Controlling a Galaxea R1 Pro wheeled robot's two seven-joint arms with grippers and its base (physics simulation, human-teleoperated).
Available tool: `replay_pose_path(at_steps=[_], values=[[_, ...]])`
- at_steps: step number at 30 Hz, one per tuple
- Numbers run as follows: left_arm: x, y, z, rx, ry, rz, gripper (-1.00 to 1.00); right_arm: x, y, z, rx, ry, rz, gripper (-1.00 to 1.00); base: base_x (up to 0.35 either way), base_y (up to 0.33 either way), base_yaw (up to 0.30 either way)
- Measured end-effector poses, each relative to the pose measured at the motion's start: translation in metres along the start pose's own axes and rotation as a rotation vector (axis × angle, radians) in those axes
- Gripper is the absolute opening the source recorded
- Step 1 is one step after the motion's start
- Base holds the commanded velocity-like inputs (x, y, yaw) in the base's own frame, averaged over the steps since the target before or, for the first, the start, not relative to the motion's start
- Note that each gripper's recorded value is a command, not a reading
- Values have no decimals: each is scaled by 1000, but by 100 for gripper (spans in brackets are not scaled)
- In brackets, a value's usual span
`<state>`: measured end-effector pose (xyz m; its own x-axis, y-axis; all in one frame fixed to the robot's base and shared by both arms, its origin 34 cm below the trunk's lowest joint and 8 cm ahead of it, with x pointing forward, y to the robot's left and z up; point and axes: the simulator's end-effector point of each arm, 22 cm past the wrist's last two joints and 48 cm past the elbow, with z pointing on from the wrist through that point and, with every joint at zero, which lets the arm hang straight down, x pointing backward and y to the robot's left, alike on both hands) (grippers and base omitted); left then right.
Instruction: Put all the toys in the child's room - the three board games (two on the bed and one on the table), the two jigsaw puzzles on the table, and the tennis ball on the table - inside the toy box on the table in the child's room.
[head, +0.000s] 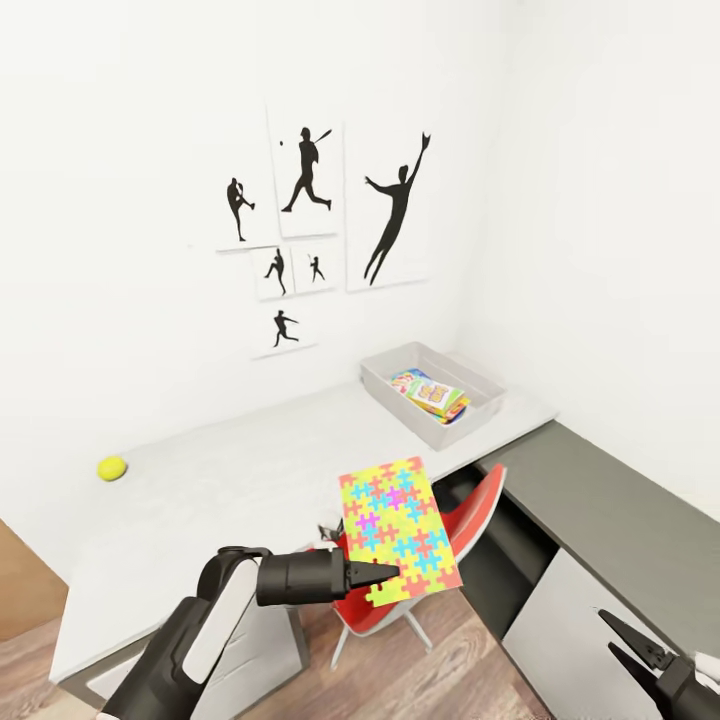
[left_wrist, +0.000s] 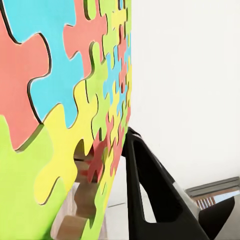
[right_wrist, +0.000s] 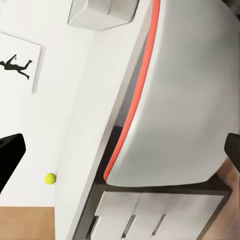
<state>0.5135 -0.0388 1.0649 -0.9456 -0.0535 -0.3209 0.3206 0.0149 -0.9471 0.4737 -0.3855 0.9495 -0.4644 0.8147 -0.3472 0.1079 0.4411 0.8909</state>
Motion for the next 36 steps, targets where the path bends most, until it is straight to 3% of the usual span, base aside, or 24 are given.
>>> replay_pose_path(at_steps=[10, 17, 25, 36], values=[[1, -15, -5, 27, 1, 8, -100, -1, 8, -5, -5, -2, -4, 100, 0, 0, -104], [0, -10, -16, 8, 2, 11, -100, -1, 11, -5, -10, -2, -8, 100, 0, 0, -92], [2, -33, -21, 110, 7, 17, -100, -2, 13, -5, -14, -4, -12, 100, 3, 0, -142], [1, -29, -36, 84, 9, 26, -100, -3, 14, -6, -19, -6, -16, 100, 122, 72, -144]])
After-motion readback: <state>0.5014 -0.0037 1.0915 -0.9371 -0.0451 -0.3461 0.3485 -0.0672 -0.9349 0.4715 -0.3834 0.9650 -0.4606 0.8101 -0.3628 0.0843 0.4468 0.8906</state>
